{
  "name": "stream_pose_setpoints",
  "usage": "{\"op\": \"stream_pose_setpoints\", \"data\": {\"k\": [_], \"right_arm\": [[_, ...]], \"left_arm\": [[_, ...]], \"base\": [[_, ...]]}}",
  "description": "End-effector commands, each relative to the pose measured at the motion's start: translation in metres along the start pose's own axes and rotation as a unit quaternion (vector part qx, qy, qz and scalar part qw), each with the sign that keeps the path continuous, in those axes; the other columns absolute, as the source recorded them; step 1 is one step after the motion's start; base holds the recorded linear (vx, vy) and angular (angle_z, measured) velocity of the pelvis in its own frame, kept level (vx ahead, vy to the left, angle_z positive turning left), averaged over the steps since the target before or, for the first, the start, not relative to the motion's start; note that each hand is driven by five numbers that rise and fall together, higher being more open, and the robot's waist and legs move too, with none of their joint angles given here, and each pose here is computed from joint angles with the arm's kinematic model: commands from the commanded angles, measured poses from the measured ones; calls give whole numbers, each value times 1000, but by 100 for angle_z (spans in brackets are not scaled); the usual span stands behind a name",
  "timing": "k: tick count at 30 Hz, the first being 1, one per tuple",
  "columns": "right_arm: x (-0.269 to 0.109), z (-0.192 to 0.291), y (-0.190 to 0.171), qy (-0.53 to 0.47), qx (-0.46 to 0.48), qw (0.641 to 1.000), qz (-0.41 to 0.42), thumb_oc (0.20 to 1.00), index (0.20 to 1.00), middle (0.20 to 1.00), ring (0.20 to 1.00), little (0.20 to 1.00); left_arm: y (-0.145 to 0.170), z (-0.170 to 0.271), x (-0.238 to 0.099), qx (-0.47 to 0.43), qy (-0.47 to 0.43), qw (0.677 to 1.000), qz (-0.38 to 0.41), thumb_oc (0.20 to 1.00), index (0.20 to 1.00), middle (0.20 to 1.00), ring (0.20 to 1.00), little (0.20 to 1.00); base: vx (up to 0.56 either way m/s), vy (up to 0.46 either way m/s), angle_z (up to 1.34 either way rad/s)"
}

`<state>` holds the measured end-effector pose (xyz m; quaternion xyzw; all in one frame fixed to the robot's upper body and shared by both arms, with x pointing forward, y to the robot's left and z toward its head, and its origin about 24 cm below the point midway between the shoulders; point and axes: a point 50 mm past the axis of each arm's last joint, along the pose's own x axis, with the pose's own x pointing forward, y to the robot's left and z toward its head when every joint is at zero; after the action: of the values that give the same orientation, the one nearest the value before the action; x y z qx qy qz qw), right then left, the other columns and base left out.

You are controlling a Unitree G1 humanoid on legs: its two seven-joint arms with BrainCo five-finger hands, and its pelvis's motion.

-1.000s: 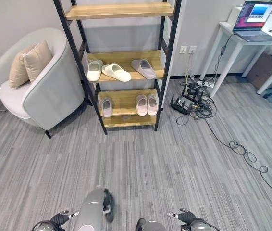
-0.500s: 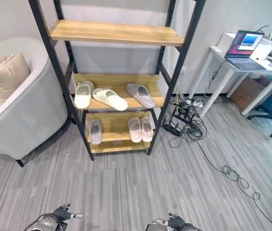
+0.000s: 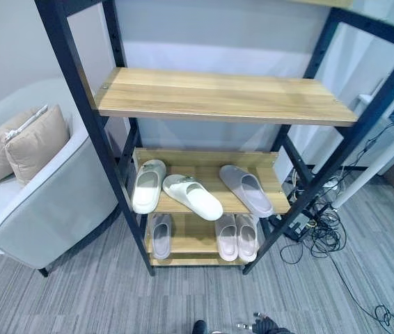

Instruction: Arrange the slippers neatly on the shoe rack.

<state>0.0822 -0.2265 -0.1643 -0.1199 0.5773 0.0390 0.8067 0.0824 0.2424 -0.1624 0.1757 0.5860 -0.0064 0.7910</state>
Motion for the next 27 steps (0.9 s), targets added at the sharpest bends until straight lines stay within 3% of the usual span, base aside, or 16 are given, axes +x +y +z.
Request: {"op": "stream_pose_setpoints", "data": {"k": [1, 4, 7, 9, 12, 19, 22, 26, 27], "right_arm": [[2, 25, -16, -35, -23, 999, -29, 1000, 1000, 1000, 1000, 1000], [1, 29, -18, -48, -21, 998, -38, 1000, 1000, 1000, 1000, 1000], [-3, 45, -36, -99, -2, 993, -63, 1000, 1000, 1000, 1000, 1000], [-16, 64, -55, -189, 30, 981, -39, 1000, 1000, 1000, 1000, 1000], [-39, 91, -44, -276, -69, 957, -58, 1000, 1000, 1000, 1000, 1000], [-54, 101, -36, -343, -51, 934, -89, 1000, 1000, 1000, 1000, 1000], [-62, 103, -37, -363, -108, 919, -111, 1000, 1000, 1000, 1000, 1000], [-73, 124, -49, -401, -164, 884, -173, 1000, 1000, 1000, 1000, 1000], [-81, 137, -55, -423, -195, 861, -203, 1000, 1000, 1000, 1000, 1000]], "left_arm": [[4, 10, 1, 10, -20, 1000, 15, 1000, 1000, 1000, 1000, 1000], [1, 13, 1, 11, -23, 1000, 14, 1000, 1000, 1000, 1000, 1000], [8, -11, -2, 38, 20, 999, 19, 1000, 1000, 1000, 1000, 1000], [12, -22, -4, 43, 31, 999, 11, 1000, 1000, 1000, 1000, 1000], [20, -30, -6, 6, 31, 999, 27, 1000, 1000, 1000, 1000, 1000], [1, -19, -4, -6, 1, 1000, 20, 1000, 1000, 1000, 1000, 1000], [-12, -23, -5, 0, 3, 1000, 4, 1000, 1000, 1000, 1000, 1000], [-21, -25, -6, 24, 5, 1000, -5, 1000, 1000, 1000, 1000, 1000], [-23, -26, -6, 30, 3, 1000, -7, 1000, 1000, 1000, 1000, 1000]], "base": [[2, 14, 38], [47, 62, -15], [171, 175, -50], [115, 169, -68], [93, 163, -76], [46, 56, -8], [49, 25, -3], [32, 12, -1], [31, 6, -1]]}}
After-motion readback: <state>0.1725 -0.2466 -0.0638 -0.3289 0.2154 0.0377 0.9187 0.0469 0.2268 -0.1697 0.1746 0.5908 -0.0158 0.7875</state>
